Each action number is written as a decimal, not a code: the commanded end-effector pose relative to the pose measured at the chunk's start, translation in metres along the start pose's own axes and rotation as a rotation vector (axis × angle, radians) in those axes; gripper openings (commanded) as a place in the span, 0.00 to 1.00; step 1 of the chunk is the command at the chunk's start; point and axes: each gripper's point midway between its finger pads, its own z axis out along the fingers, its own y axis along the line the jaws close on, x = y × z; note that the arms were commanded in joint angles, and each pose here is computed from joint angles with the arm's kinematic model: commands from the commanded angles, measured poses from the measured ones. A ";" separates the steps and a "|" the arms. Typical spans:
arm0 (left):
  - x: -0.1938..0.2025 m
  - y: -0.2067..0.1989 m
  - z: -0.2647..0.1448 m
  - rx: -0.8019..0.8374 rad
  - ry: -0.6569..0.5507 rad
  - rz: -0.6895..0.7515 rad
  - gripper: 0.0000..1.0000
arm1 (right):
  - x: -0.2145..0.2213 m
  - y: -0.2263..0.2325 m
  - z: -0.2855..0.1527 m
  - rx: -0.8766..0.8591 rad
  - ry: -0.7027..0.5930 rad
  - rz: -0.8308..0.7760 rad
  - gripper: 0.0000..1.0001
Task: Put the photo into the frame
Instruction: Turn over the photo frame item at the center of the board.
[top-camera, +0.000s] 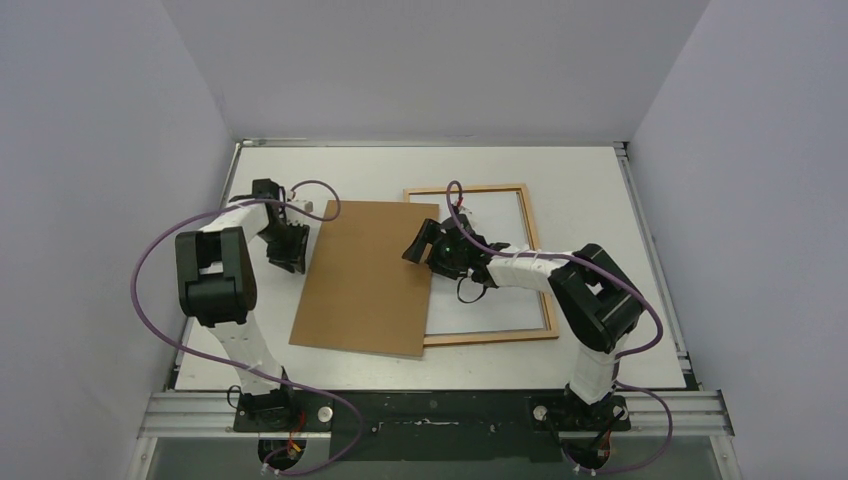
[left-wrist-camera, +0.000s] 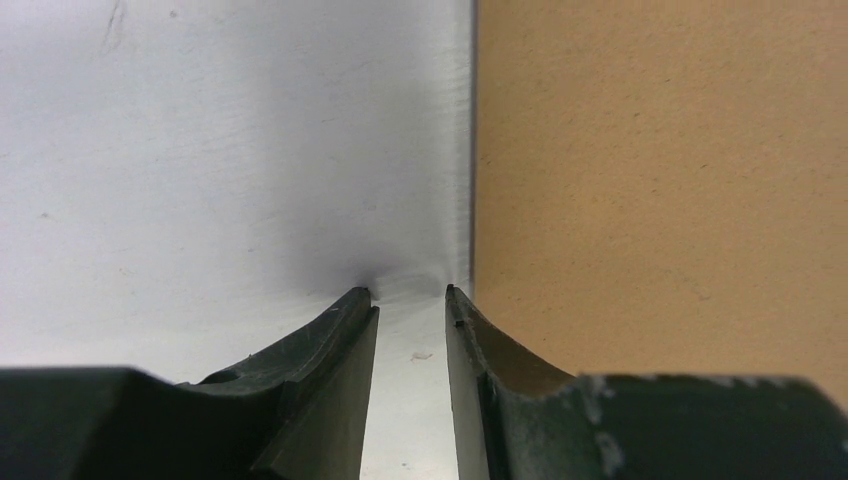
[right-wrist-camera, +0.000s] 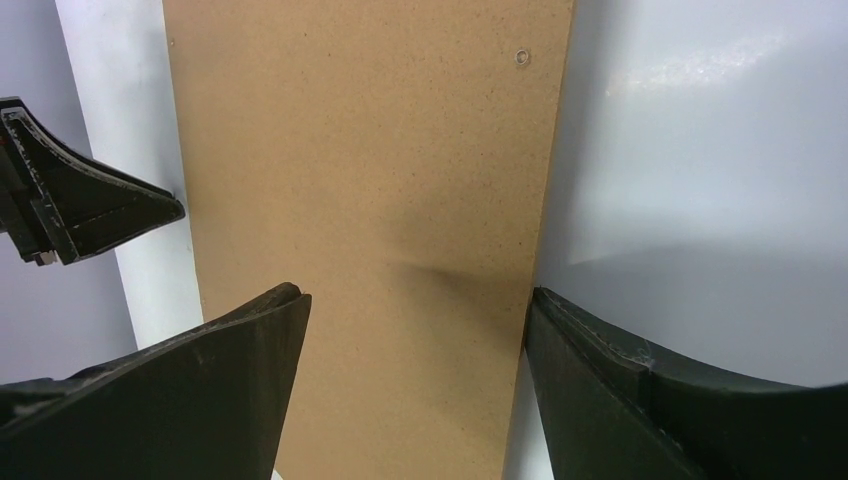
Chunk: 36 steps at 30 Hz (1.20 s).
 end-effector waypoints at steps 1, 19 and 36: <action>0.006 -0.029 0.036 0.115 0.040 0.020 0.30 | -0.018 0.042 -0.001 -0.131 -0.049 0.014 0.78; 0.005 -0.038 0.037 0.164 0.060 0.047 0.25 | -0.019 0.102 -0.008 -0.339 -0.065 0.081 0.72; 0.005 -0.040 0.035 0.230 0.073 0.044 0.21 | -0.014 0.177 -0.039 -0.689 -0.086 0.104 0.54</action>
